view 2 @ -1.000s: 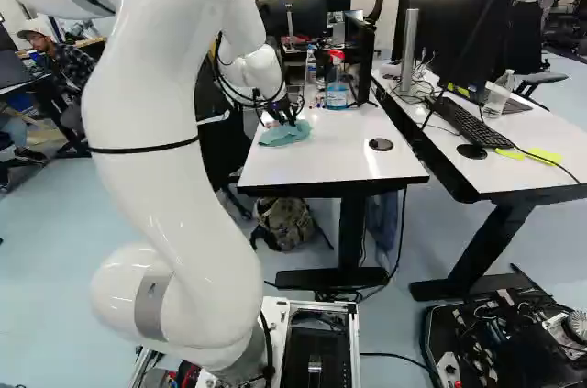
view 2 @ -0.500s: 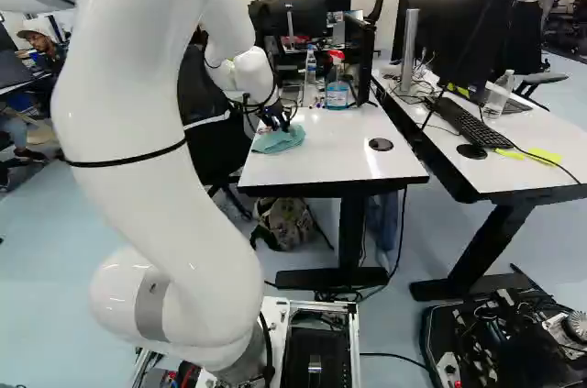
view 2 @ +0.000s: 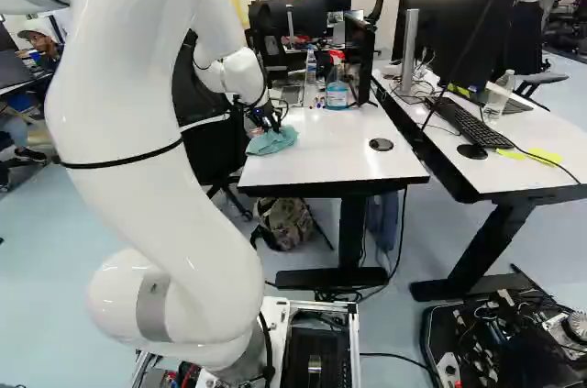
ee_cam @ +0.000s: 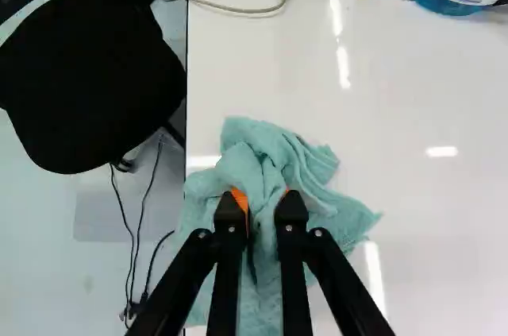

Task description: Clean the table with the green towel

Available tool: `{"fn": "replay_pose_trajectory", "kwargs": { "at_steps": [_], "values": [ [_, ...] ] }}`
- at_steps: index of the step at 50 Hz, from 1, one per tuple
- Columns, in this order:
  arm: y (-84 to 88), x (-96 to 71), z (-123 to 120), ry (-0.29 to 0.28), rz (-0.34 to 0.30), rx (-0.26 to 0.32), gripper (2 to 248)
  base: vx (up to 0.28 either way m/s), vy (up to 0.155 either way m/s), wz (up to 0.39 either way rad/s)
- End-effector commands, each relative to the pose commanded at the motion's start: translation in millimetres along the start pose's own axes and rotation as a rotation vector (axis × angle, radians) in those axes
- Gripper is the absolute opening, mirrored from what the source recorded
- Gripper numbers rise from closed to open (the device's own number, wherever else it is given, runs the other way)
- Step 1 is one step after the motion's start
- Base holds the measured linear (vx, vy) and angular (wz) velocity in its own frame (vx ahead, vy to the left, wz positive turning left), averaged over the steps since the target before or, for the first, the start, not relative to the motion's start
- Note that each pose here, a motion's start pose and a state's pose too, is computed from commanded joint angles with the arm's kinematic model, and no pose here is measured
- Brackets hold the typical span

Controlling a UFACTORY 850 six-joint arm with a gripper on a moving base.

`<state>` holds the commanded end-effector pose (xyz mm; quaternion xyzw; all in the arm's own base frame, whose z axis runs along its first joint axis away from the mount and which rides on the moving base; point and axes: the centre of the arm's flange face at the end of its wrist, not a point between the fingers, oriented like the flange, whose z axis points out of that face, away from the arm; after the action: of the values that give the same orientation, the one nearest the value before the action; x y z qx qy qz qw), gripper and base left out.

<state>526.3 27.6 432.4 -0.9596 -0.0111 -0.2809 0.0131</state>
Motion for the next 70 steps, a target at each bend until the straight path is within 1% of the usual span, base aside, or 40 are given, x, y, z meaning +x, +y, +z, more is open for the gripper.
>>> {"fn": "replay_pose_trajectory", "kwargs": {
  "at_steps": [7,15,28,53,61,70],
  "values": [
    [-0.1,0.4,-4.4,0.007,0.0,0.0,51,0.0,0.0,0.0],
    [-0.4,-6.7,-19.7,0.015,-0.001,0.001,51,0.0,0.0,0.0],
    [-1.1,-28.9,-49.9,-0.014,-0.003,0.003,51,0.0,0.0,0.0],
    [-2.5,-73.5,-108.7,-0.016,-0.009,0.008,51,0.0,0.0,0.0],
    [-2.6,-75.3,-119.3,-0.025,-0.009,0.009,51,0.0,0.0,0.0],
    [-2.6,-74.1,-131.1,0.0,-0.009,0.01,51,0.0,0.0,0.0]
  ]
}}
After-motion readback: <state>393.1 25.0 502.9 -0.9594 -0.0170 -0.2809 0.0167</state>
